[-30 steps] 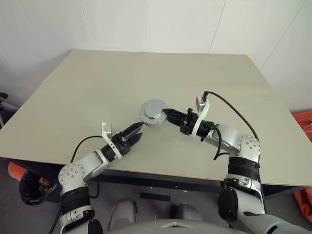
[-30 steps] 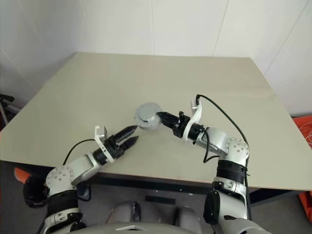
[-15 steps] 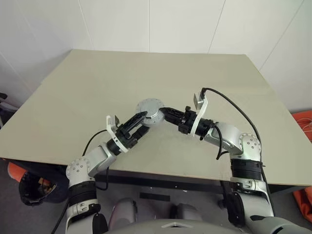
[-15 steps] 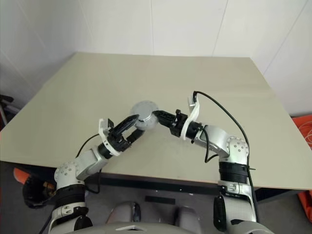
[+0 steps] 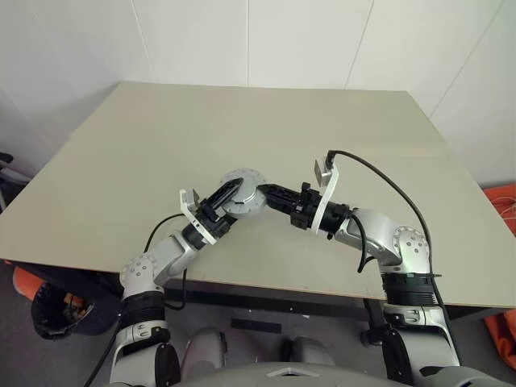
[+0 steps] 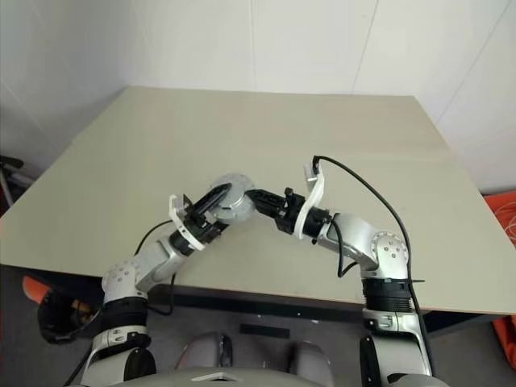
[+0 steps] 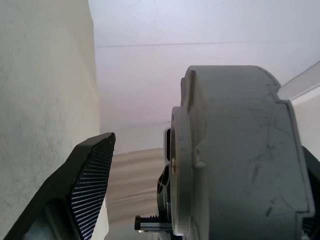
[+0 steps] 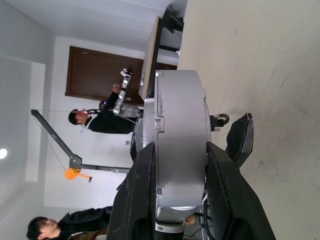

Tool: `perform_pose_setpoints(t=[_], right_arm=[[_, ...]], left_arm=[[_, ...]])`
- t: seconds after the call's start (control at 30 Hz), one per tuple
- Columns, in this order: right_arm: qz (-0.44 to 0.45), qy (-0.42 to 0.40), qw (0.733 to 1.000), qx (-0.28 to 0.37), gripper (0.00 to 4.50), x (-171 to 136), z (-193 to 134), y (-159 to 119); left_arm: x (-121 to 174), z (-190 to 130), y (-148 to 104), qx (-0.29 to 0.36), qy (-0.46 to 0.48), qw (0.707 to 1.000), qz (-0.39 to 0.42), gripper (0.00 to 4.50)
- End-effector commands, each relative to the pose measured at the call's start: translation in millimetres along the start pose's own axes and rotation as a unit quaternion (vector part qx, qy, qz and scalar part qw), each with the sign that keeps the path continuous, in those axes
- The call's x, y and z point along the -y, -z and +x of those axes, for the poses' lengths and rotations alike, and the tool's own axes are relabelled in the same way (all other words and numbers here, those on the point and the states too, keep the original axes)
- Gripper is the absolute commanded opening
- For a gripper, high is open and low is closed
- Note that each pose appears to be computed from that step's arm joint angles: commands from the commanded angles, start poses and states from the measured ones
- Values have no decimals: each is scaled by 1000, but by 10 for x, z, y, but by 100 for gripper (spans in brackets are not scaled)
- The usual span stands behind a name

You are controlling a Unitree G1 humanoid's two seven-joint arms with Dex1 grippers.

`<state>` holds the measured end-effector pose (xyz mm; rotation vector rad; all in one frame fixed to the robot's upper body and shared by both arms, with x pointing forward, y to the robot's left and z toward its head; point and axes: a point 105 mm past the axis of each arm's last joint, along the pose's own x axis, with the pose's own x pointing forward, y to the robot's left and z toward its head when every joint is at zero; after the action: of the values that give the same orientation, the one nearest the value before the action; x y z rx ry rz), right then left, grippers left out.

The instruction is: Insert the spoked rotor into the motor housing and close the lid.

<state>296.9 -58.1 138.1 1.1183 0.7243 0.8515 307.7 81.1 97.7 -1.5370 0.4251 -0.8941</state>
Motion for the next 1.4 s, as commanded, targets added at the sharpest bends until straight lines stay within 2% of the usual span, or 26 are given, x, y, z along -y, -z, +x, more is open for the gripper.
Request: perform_pose_setpoints(t=[0.03,0.1,0.27,0.5,0.83,1.0,1.13,1.23,1.4], right_arm=[[-25,-65,998,-2,114,-319,-1,16],[-25,-64,998,-2,114,-312,-5,11],[-21,-44,999,5,114,-246,-16,-37],[-13,3,998,57,114,-32,-53,-209],[-12,6,998,66,445,-7,-61,-225],[-11,17,997,69,450,35,-81,-226],[-10,63,993,96,450,182,-114,-330],[-13,67,992,106,450,187,-126,-370],[-26,58,993,99,450,127,-113,-340]], left_arm=[[39,33,42,-18,2,1000,4,405],[43,21,47,-18,0,1000,4,373],[65,0,53,-19,-1,1000,6,211],[89,6,47,-10,-1,1000,9,209],[128,39,49,-4,1,1000,11,209],[142,47,37,4,1,1000,13,209],[148,42,-70,39,-10,999,36,209],[102,26,-235,84,-43,993,72,209],[134,-42,-719,206,-97,963,142,209]])
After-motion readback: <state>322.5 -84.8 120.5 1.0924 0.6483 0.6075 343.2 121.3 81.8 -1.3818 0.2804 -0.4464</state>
